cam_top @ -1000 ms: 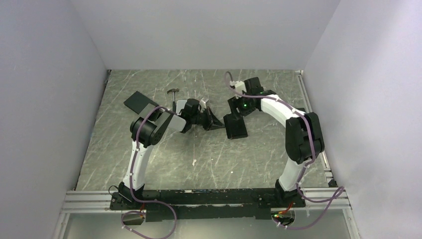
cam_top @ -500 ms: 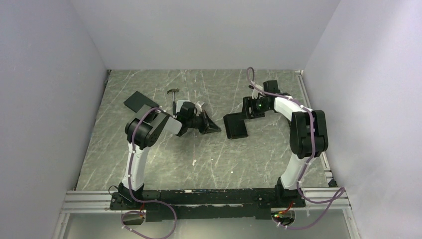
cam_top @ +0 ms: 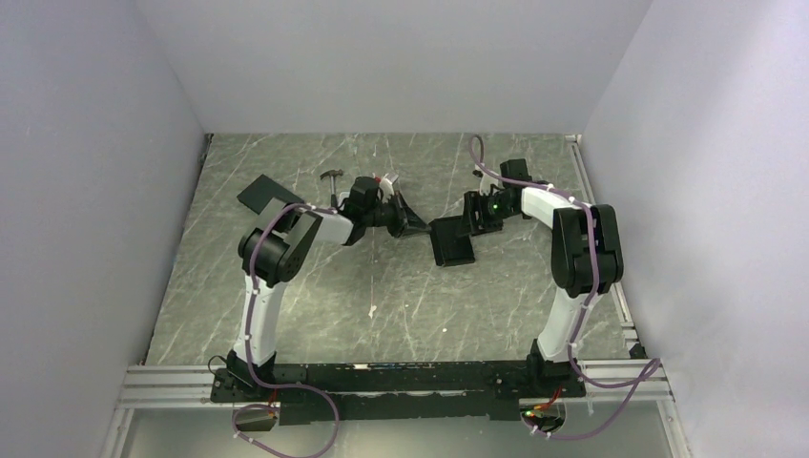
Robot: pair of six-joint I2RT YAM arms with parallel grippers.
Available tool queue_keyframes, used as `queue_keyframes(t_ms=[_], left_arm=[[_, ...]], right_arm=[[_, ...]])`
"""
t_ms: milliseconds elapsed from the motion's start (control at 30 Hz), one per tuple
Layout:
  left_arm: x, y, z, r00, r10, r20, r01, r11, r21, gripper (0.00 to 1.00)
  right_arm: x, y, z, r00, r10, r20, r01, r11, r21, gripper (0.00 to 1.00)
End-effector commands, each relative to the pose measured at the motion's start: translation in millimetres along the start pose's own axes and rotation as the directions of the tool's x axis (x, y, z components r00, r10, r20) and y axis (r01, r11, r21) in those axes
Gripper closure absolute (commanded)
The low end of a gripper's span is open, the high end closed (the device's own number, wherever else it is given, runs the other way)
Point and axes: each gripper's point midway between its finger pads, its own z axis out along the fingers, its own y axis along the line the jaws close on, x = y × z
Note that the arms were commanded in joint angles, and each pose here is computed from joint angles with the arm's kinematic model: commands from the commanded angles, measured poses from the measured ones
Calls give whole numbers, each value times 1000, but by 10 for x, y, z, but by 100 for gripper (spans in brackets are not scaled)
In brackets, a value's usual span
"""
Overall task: Fold the paper box
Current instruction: Close the paper box at the center of the board.
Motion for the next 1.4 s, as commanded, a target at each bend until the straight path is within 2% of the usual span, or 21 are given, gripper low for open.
queue_keyframes(t_ms=[0,333,667,833,1100,1367], left_arm=[[4,-5,129,999,35,-30,-35,999,4,100],[64,124,241,998,19,-64,-20,999,-24,100],[80,30,342,997,2,-71,1,999,41,100],[110,1,379,996,-17,-83,23,997,70,100],[152,-130,361,996,-38,-86,51,986,160,84],[162,-164,321,996,-65,-67,78,975,207,75]], right_arm=[[-37,37,29,1000,3,7,-3,999,-32,44],[-11,97,76,1000,-9,-9,9,999,-45,50],[58,179,177,999,-32,-42,30,998,-56,52],[79,221,219,998,-44,-53,41,997,-66,57],[143,229,290,996,-44,-79,38,997,-71,61],[152,202,299,996,-41,-83,36,998,-60,62]])
